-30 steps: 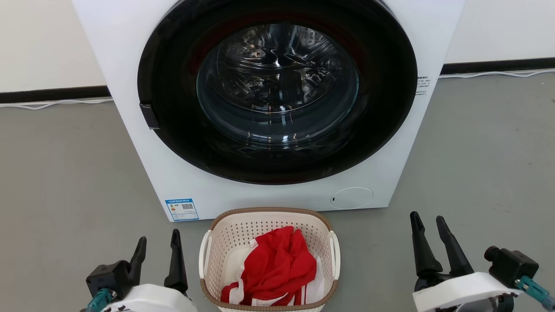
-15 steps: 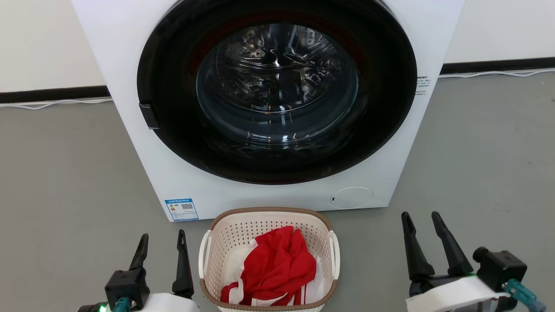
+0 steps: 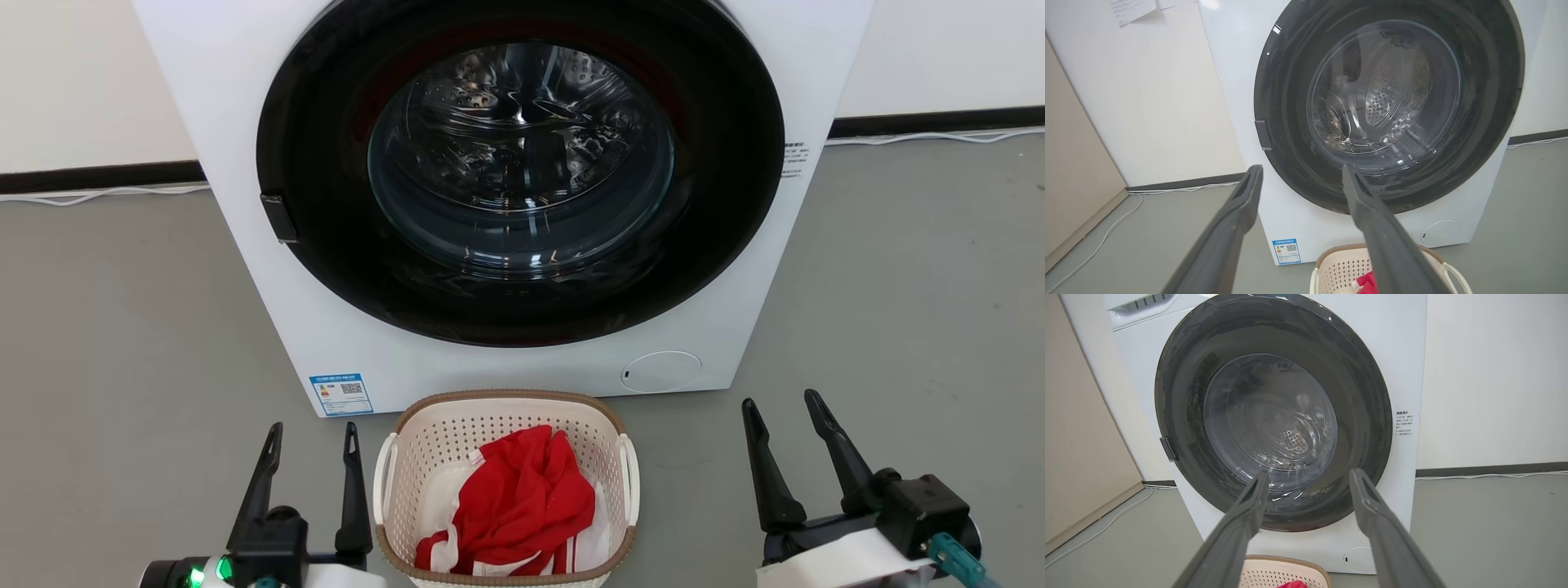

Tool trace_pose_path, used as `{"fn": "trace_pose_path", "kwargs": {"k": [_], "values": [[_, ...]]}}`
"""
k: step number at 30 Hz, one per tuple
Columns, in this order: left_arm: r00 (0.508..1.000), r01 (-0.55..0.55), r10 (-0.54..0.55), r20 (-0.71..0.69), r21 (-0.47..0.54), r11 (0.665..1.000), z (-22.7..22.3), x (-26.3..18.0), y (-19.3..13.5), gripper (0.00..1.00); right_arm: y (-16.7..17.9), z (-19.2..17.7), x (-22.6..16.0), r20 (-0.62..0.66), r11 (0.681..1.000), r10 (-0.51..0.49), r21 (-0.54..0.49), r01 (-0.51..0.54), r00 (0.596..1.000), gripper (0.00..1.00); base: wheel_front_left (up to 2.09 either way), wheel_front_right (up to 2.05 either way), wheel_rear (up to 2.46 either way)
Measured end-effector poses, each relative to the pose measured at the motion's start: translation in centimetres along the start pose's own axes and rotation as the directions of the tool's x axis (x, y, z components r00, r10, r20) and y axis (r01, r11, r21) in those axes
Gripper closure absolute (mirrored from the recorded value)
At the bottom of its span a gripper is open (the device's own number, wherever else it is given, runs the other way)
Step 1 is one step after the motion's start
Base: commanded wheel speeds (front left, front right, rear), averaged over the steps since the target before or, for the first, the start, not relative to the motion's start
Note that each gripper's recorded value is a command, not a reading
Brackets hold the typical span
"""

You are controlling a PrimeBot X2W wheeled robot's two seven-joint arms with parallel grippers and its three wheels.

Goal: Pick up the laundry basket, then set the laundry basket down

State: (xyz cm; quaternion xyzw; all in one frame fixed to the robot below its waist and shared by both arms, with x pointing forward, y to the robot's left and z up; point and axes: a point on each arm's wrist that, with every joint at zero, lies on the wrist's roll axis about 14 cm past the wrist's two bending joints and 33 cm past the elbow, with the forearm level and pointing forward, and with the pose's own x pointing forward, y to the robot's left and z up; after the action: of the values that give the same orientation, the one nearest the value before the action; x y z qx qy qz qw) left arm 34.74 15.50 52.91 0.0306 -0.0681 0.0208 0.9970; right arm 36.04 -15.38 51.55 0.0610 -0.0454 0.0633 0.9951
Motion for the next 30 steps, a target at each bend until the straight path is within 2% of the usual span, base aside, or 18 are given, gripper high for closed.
{"fn": "trace_pose_path", "kwargs": {"k": [8, 24, 30], "values": [[0.999, 0.014, -0.018, 0.046, 0.079, 0.997, 0.6, -0.4, -0.5, 0.0, 0.4, 0.4, 0.1, 0.02, 0.996, 0.025, -0.081, -0.023, 0.999, 0.0, 0.0, 0.0, 0.0], [0.999, 0.002, -0.004, 0.035, 0.061, 0.998, 0.3, -0.1, -0.4, 0.0, 0.2, 0.0, 0.2, 0.006, 0.997, 0.019, -0.081, -0.018, 1.0, 0.0, 0.0, 0.0, 0.0], [1.0, 0.001, -0.001, -0.011, 0.043, 0.999, -1.1, 0.3, -0.3, 0.0, -0.1, -1.3, 0.6, -0.03, 0.997, 0.011, -0.072, -0.013, 0.999, 0.0, 0.0, 0.0, 0.0]]}}
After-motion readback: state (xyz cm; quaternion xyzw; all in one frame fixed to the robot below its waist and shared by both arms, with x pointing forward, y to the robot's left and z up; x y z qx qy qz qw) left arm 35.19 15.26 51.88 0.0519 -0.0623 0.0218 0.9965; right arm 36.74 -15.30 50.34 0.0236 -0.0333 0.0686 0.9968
